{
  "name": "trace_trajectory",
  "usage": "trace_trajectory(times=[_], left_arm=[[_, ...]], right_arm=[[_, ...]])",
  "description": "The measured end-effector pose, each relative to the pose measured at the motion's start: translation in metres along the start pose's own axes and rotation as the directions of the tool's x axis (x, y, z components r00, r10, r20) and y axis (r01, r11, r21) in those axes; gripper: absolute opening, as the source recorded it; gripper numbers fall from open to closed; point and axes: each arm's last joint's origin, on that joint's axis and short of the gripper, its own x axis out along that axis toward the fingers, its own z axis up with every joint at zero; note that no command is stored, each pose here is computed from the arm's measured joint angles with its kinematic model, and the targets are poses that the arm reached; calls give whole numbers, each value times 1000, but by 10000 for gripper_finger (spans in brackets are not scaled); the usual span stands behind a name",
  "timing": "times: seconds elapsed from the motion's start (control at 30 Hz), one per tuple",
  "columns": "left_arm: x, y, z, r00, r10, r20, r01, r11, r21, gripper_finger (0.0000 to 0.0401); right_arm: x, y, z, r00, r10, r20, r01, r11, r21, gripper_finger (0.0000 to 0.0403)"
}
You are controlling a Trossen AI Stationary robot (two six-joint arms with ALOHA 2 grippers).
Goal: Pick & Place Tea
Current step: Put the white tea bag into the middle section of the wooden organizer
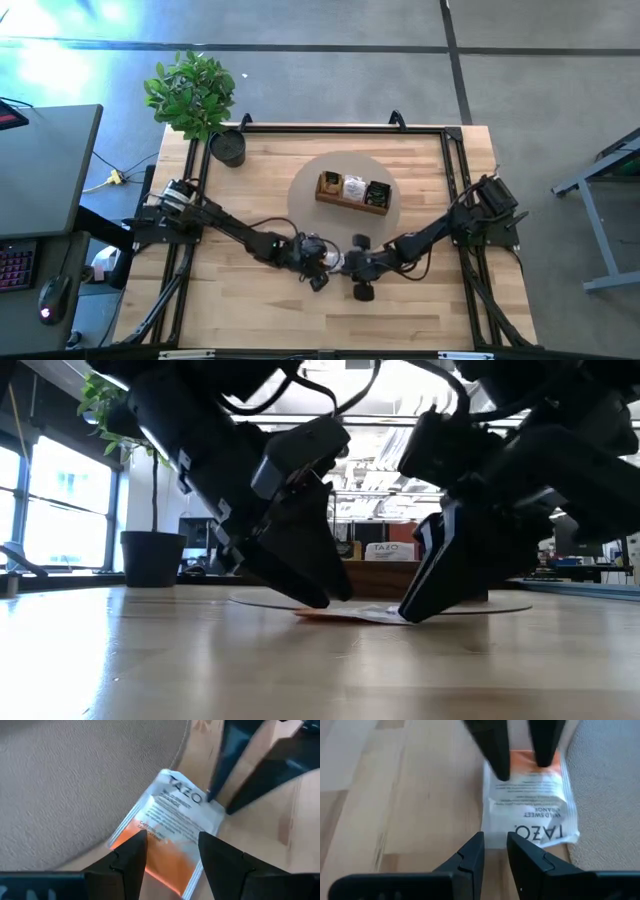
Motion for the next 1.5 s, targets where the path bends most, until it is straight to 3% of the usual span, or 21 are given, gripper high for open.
trace_trajectory(times=[0.2, 0.5, 0.7, 0.9, 1.0, 1.07, 1.3, 1.5], left_arm=[[-1, -4, -3, 999, -31, -23, 29, 998, -59, 179], [-8, -21, -17, 986, -142, -84, 137, 989, -63, 179], [-15, -35, -16, 974, -209, -88, 204, 977, -58, 179], [-23, -47, 0, 984, -176, -21, 177, 982, 61, 179], [-32, -54, 11, 988, -154, -11, 154, 983, 95, 179], [-33, -50, 9, 995, -86, -51, 92, 989, 115, 179], [-32, -39, -2, 989, 34, -145, -27, 998, 49, 179], [-28, -37, -7, 985, 62, -160, -53, 997, 57, 179]], right_arm=[[1, -3, 1, 999, 24, -21, -22, 997, 73, 82], [-23, -8, 0, 990, -8, -142, 12, 999, 29, 82], [-45, -9, 16, 997, -51, -63, 53, 998, 28, 82], [-51, 13, 25, 993, 84, 85, -83, 996, -13, 82], [-46, 21, 19, 989, 112, 91, -108, 993, -46, 82], [-42, 23, 17, 989, 122, 89, -118, 992, -46, 82], [-22, 24, 10, 982, 164, 92, -162, 986, -36, 82], [-11, 21, 6, 978, 197, 74, -199, 980, 10, 82]])
